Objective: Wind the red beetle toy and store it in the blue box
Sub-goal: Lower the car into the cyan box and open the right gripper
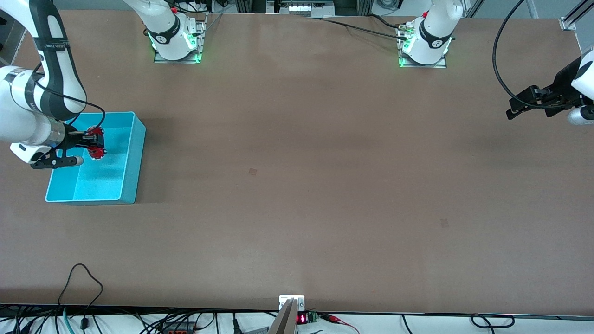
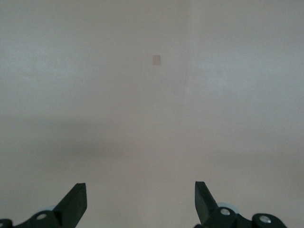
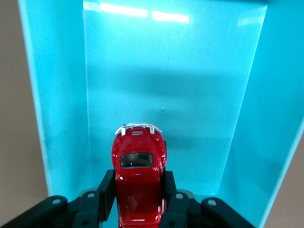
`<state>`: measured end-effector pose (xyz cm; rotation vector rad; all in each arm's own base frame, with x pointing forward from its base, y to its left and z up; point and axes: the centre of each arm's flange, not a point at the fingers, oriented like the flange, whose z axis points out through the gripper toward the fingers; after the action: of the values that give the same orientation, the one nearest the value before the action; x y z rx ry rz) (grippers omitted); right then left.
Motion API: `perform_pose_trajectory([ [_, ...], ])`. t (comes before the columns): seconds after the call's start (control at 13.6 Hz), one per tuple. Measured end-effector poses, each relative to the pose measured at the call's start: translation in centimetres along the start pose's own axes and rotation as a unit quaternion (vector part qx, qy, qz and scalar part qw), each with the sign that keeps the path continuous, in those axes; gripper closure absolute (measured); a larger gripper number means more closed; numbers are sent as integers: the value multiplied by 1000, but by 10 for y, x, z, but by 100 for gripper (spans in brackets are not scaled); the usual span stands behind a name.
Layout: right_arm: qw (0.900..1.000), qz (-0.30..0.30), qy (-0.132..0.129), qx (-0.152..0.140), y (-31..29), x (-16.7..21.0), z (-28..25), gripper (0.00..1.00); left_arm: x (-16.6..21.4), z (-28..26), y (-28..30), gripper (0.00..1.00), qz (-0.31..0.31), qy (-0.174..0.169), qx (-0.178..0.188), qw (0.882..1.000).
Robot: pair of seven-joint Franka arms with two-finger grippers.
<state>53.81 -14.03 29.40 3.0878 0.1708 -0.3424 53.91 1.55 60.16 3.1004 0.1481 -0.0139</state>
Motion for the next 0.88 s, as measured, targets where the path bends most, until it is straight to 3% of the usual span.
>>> perform_pose_trajectory([
  [0.44, 1000, 10, 11, -6, 3, -8, 41, 55, 0, 0, 0, 0, 0, 0, 0, 1000],
  [0.88, 1000, 14, 2, -4, 4, -16, 59, 55, 0, 0, 0, 0, 0, 0, 0, 1000],
])
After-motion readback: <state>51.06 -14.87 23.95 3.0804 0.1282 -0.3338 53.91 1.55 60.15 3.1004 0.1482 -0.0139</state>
